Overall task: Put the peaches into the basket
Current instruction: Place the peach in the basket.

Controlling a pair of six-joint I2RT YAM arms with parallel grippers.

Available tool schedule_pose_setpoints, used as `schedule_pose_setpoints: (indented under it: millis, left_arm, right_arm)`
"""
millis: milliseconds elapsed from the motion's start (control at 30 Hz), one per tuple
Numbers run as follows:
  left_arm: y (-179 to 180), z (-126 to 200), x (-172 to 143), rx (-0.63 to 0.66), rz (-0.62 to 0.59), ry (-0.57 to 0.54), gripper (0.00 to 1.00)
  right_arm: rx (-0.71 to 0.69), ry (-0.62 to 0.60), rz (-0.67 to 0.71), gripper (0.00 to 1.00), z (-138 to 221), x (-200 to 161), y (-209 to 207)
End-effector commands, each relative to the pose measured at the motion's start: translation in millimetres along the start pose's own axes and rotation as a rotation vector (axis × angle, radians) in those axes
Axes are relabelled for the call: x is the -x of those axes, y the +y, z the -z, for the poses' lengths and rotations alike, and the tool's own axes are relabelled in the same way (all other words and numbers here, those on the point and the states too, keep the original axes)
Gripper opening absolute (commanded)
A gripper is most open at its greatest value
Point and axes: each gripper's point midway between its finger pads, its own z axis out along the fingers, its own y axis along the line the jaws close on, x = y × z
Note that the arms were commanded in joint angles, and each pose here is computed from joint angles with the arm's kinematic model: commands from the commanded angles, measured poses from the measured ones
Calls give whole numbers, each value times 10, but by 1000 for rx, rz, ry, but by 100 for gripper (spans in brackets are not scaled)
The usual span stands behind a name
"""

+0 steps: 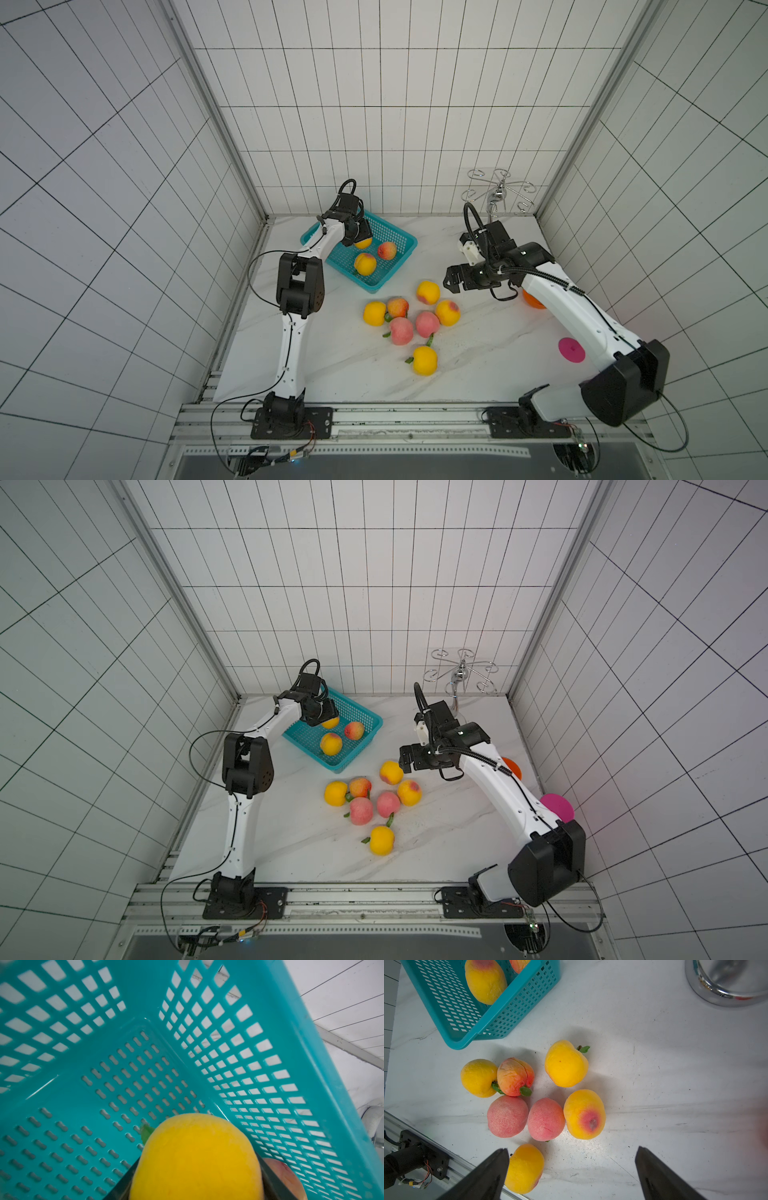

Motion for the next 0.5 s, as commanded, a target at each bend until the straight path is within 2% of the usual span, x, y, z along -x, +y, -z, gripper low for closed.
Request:
schedule_pose_setpoints:
  millis: [0, 467]
  left_arm:
    - [62, -199, -114, 18, -11, 22, 65]
    - [45, -202, -123, 29, -29, 24, 77]
  right_arm:
    - [-1, -26, 7, 99, 127, 48, -8]
    - [-33, 1, -19, 99, 117, 29, -109]
